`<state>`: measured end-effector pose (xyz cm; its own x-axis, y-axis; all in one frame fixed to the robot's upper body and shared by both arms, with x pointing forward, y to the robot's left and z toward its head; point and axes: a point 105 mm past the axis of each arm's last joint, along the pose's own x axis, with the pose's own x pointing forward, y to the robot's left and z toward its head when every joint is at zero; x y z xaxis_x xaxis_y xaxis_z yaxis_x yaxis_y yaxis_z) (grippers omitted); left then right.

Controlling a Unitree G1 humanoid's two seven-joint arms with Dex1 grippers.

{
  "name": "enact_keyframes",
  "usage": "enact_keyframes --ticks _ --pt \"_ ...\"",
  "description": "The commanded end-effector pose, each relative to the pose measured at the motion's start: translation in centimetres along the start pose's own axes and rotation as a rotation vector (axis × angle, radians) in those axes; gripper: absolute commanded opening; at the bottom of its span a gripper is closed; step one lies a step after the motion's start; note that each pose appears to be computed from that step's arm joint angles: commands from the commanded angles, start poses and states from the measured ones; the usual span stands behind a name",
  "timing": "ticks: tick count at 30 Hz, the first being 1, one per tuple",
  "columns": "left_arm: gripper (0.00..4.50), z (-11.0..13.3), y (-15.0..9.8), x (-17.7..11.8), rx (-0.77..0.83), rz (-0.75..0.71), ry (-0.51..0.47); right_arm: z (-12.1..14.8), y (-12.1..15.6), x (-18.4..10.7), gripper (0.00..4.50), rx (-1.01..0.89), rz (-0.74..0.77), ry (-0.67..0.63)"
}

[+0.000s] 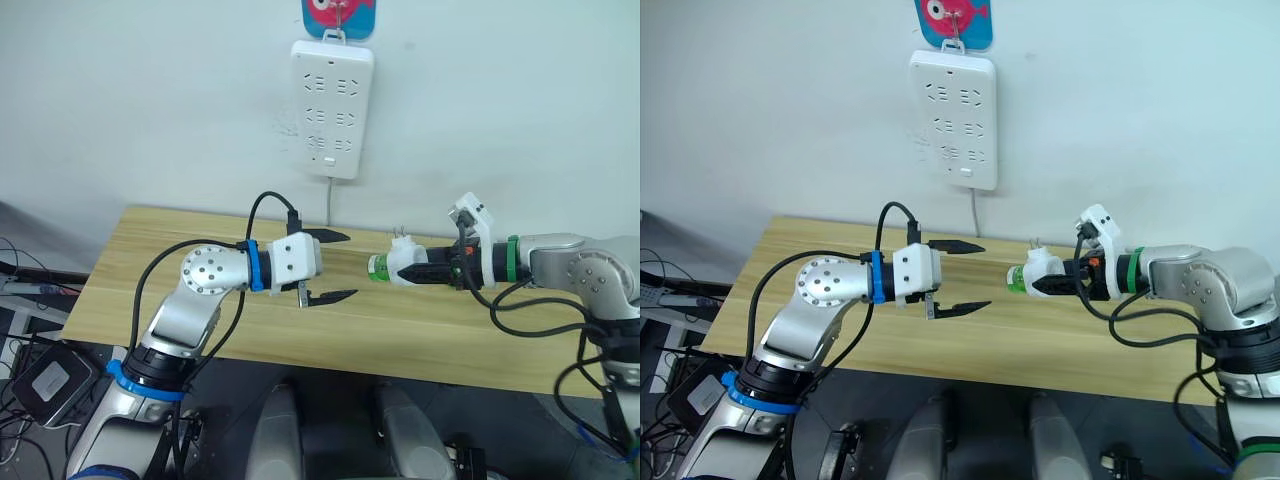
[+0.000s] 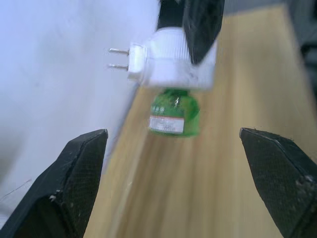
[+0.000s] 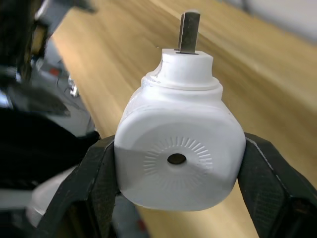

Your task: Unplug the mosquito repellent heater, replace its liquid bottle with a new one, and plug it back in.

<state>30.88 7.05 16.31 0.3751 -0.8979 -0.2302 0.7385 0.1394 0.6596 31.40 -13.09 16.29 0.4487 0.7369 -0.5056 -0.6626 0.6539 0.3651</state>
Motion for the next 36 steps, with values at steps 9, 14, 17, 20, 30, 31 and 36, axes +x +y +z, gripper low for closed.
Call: enact_keyframes --ticks 9,14,17,20,30,31,36 --pt "4.50 0.3 -0.4 4.9 0.087 0.099 0.063 1.4 -0.1 -0.2 3.00 0.140 -0.106 -0.102" --pt "4.50 0.2 -0.8 5.6 0.051 0.115 0.071 1.5 0.8 -0.3 3.00 0.145 -0.083 -0.103" --pt "4.50 -0.2 -0.7 5.9 0.054 0.122 0.079 1.4 1.4 -0.3 3.00 0.139 -0.060 -0.088" --pt "4.50 -0.1 -0.7 6.3 0.080 0.108 0.065 1.2 2.0 -0.4 3.00 0.132 -0.036 -0.070" --pt "3.69 0.3 -0.7 7.1 0.080 0.083 0.035 1.3 3.0 -0.4 3.00 0.142 -0.011 -0.063" --pt "3.38 0.4 -0.8 7.2 0.077 0.079 0.030 1.2 3.1 -0.4 3.00 0.145 -0.009 -0.062" --pt "2.23 0.5 -1.4 7.3 0.056 0.057 0.027 1.3 3.5 -0.4 3.00 0.176 -0.011 -0.067"
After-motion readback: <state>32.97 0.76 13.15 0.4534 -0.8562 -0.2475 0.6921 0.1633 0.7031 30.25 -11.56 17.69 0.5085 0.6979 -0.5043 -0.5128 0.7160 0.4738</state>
